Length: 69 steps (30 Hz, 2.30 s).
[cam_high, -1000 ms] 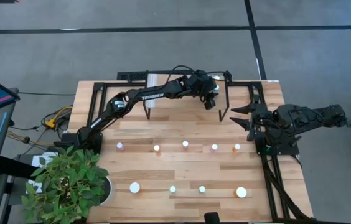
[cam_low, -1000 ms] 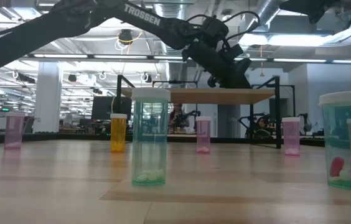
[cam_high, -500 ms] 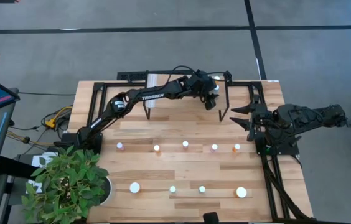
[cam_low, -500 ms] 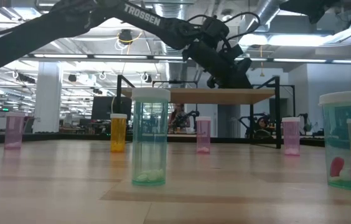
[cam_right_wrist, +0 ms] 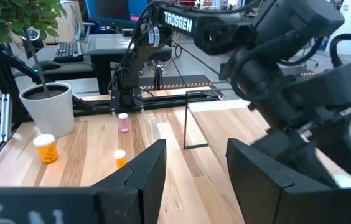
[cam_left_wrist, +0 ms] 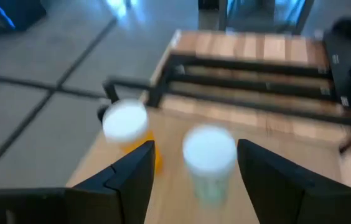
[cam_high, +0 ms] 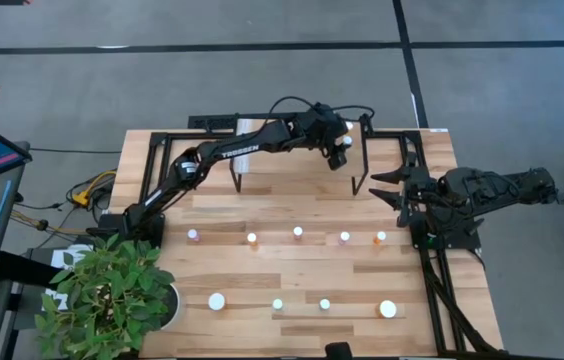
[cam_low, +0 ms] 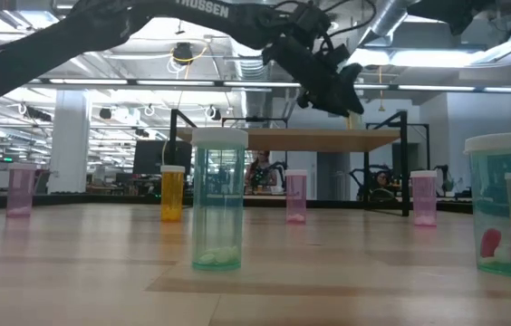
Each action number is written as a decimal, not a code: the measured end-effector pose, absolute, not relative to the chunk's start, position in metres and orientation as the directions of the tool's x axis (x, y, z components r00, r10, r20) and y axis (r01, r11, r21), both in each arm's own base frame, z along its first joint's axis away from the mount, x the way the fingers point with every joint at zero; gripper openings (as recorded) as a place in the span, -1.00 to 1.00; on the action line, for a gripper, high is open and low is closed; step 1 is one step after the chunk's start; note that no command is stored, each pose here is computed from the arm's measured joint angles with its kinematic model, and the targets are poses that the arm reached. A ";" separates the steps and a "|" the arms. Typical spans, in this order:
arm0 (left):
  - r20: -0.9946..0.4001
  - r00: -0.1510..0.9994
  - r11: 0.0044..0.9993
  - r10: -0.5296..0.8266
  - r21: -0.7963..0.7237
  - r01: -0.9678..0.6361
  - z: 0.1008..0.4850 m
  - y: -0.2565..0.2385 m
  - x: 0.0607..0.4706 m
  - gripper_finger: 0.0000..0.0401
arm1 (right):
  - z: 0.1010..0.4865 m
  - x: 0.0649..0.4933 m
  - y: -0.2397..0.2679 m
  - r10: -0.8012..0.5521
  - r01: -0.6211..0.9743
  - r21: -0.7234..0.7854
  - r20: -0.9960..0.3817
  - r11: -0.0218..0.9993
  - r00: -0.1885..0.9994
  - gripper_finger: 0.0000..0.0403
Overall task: Pick and place medicine bottles onto shelf by color
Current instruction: Put the right pink pill bottle on the shelf
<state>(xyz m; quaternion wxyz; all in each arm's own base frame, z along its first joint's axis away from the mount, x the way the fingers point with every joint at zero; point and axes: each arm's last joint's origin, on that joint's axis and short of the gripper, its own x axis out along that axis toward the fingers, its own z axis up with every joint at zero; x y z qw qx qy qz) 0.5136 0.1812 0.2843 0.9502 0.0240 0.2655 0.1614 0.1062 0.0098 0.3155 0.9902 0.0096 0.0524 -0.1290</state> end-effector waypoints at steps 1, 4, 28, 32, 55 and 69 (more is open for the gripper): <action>-0.486 0.813 0.946 0.322 0.132 -0.296 0.286 0.181 0.514 0.07 | 0.316 0.106 0.010 -0.254 0.256 0.006 -0.106 0.967 0.961 -0.07; -0.489 0.811 0.946 0.321 0.132 -0.295 0.291 0.180 0.511 0.07 | 0.315 0.106 0.010 -0.255 0.257 0.004 -0.109 0.967 0.961 -0.08; -0.529 0.786 0.947 0.320 0.148 -0.286 0.358 0.155 0.468 0.07 | 0.312 0.106 0.010 -0.255 0.259 0.011 -0.136 0.966 0.957 -0.06; -0.543 0.753 0.928 0.372 0.203 -0.312 0.370 0.143 0.459 0.07 | 0.312 0.106 0.010 -0.255 0.259 0.009 -0.141 0.966 0.957 -0.07; -0.498 0.724 0.878 0.478 0.248 -0.409 0.377 0.102 0.379 0.07 | 0.310 0.106 0.010 -0.255 0.258 -0.004 -0.158 0.966 0.954 -0.08; -0.150 0.854 0.864 0.498 0.002 -0.503 0.330 0.036 0.235 0.07 | 0.311 0.109 0.010 -0.262 0.265 0.023 -0.105 0.964 0.959 -0.06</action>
